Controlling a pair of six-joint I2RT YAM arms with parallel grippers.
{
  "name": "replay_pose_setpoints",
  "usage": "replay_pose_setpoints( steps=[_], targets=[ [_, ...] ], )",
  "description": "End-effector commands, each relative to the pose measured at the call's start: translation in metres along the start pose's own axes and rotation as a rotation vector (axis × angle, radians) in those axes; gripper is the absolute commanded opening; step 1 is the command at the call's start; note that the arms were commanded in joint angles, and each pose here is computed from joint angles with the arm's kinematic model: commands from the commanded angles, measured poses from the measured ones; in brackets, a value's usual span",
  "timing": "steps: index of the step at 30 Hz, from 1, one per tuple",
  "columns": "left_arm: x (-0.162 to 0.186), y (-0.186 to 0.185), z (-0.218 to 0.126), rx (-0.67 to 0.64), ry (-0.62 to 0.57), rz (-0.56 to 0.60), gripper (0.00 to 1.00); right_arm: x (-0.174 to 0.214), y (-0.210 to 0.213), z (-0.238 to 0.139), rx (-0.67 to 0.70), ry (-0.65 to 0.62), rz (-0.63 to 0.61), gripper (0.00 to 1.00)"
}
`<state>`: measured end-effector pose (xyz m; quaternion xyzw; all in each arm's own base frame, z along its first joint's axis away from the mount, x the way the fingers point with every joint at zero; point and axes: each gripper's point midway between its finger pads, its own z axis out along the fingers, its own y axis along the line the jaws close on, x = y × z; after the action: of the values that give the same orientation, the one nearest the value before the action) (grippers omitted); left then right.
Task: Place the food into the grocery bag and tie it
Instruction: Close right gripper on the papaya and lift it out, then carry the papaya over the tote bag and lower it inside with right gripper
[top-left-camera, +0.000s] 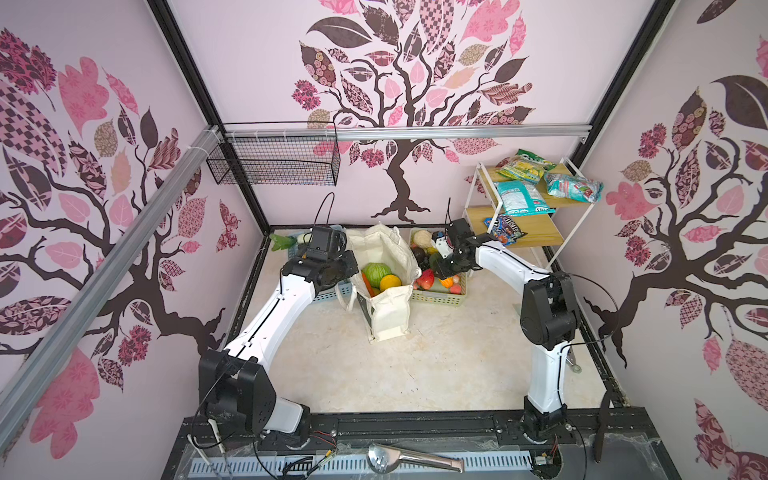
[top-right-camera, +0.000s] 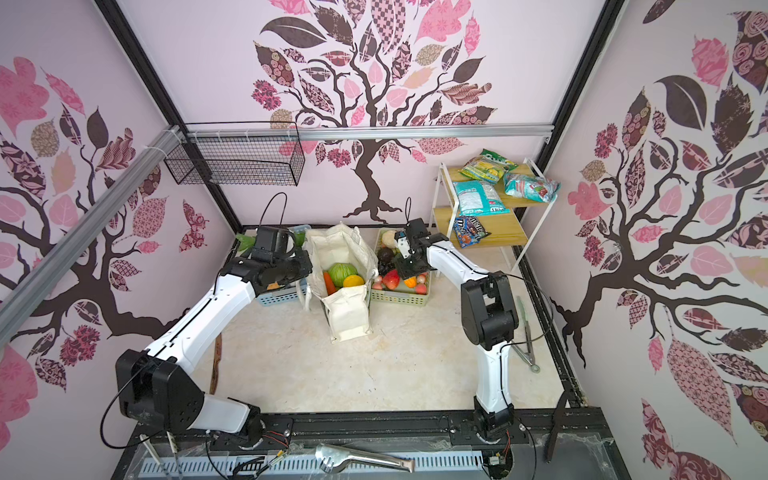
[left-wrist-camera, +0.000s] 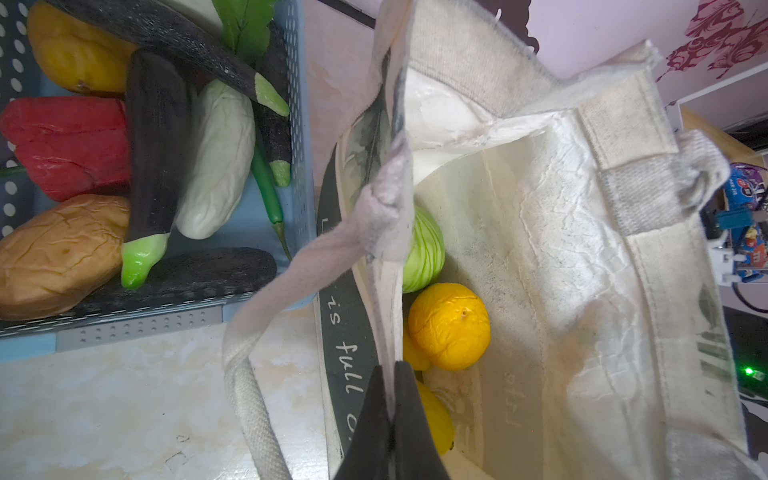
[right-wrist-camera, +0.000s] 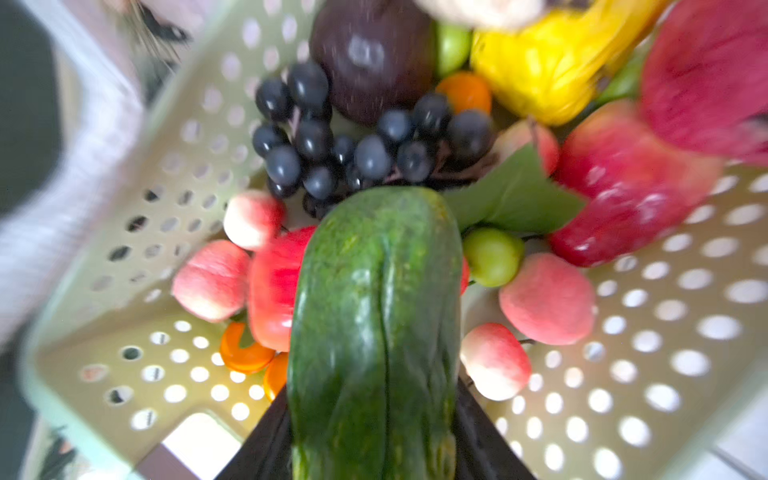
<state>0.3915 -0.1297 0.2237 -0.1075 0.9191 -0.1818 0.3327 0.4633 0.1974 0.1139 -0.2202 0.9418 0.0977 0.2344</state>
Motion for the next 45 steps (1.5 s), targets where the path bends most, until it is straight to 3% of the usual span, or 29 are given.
replay_pose_setpoints(
  steps=[1, 14, 25, 33, 45],
  targets=[
    [-0.006, -0.023, -0.004, 0.067, -0.001, 0.026, 0.00, -0.028, 0.001, -0.036, 0.029, -0.093, 0.015, 0.45],
    [0.009, -0.045, -0.001, 0.153, 0.080, 0.051, 0.00, -0.078, 0.021, -0.121, 0.019, -0.368, 0.053, 0.47],
    [0.008, -0.056, -0.005, 0.206, 0.090, 0.045, 0.00, -0.107, 0.114, -0.179, -0.076, -0.564, -0.025, 0.47],
    [0.010, -0.056, -0.004, 0.209, 0.100, 0.046, 0.00, -0.098, 0.191, -0.161, -0.181, -0.560, -0.095, 0.47],
    [0.006, -0.057, -0.008, 0.210, 0.081, 0.045, 0.00, -0.070, 0.212, -0.092, -0.240, -0.427, -0.071, 0.47]
  ],
)
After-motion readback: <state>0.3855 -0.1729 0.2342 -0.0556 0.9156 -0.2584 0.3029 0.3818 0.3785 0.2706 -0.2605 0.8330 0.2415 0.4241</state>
